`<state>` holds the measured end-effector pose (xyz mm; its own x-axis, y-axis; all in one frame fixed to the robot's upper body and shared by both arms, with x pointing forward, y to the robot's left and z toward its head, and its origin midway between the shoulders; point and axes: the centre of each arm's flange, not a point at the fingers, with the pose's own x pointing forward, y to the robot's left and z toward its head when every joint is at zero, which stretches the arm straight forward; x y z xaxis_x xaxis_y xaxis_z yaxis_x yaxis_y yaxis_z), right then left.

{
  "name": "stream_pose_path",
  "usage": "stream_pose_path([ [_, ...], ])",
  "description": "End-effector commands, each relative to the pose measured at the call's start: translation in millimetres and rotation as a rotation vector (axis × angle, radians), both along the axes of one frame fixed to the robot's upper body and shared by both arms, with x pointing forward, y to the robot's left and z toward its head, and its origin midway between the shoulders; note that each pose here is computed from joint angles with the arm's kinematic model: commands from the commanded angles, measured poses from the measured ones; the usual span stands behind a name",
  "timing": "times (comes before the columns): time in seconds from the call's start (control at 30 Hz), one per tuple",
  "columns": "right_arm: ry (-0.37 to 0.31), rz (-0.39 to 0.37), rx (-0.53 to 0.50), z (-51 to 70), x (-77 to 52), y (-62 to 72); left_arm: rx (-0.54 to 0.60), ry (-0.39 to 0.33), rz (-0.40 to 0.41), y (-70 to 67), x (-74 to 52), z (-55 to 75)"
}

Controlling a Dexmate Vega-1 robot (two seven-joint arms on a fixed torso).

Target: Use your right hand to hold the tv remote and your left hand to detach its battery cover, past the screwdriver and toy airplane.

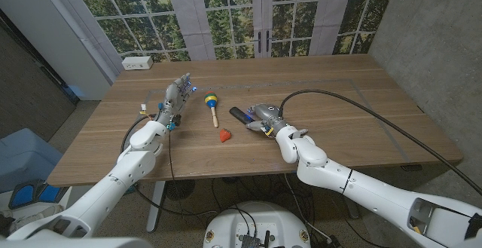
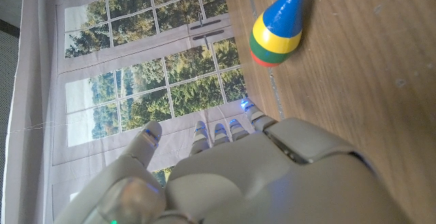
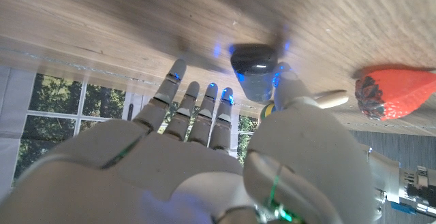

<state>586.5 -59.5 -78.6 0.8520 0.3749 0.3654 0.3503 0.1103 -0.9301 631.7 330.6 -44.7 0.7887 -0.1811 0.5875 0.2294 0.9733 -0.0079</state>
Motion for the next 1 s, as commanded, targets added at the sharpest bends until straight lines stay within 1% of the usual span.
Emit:
stream_pose_path([
  [0.03,-0.105,-0.073,0.02,-5.2,4.9,-8.7,0.003,-0.005,-0.004,-3.0,-1.5,2.3],
  [0.2,-0.127,-0.091,0.067,-3.8,5.0,-10.7,0.003,-0.006,-0.005,-3.5,-1.2,2.5],
  [0.27,-0.146,-0.1,0.083,-4.0,4.0,-10.2,0.004,-0.006,-0.007,-3.5,-1.2,2.5],
  [0.3,-0.135,-0.094,0.077,-3.6,3.9,-10.1,0.005,-0.006,-0.005,-3.4,-1.3,2.4],
  [0.37,-0.065,-0.068,0.063,-0.5,5.3,-10.1,0.003,-0.008,-0.004,-2.7,-1.7,2.2],
  [0.4,-0.044,-0.058,0.048,0.0,5.7,-10.3,0.001,-0.009,-0.002,-2.2,-2.0,2.0],
  [0.47,-0.021,-0.037,0.027,0.5,5.7,-10.2,-0.001,-0.01,-0.002,-1.3,-2.6,1.6],
  [0.53,-0.005,-0.03,0.01,1.2,5.7,-8.3,-0.002,-0.01,-0.001,-0.5,-3.0,1.2],
  [0.6,0.024,-0.02,0.005,2.5,6.7,-6.2,-0.005,-0.01,-0.001,0.2,-3.3,0.5],
  [0.63,0.033,-0.016,0.001,3.0,7.1,-5.0,-0.005,-0.01,0.0,0.6,-3.4,0.1],
  [0.77,0.027,-0.011,-0.003,3.6,8.1,-1.0,-0.007,-0.011,0.002,2.1,-4.3,-0.8],
  [0.83,0.047,-0.003,0.004,4.8,10.4,-0.2,-0.007,-0.011,0.004,2.7,-4.9,-1.2],
  [1.0,0.07,-0.034,-0.019,6.0,14.0,2.4,-0.01,-0.01,0.01,4.5,-7.0,-2.2],
])
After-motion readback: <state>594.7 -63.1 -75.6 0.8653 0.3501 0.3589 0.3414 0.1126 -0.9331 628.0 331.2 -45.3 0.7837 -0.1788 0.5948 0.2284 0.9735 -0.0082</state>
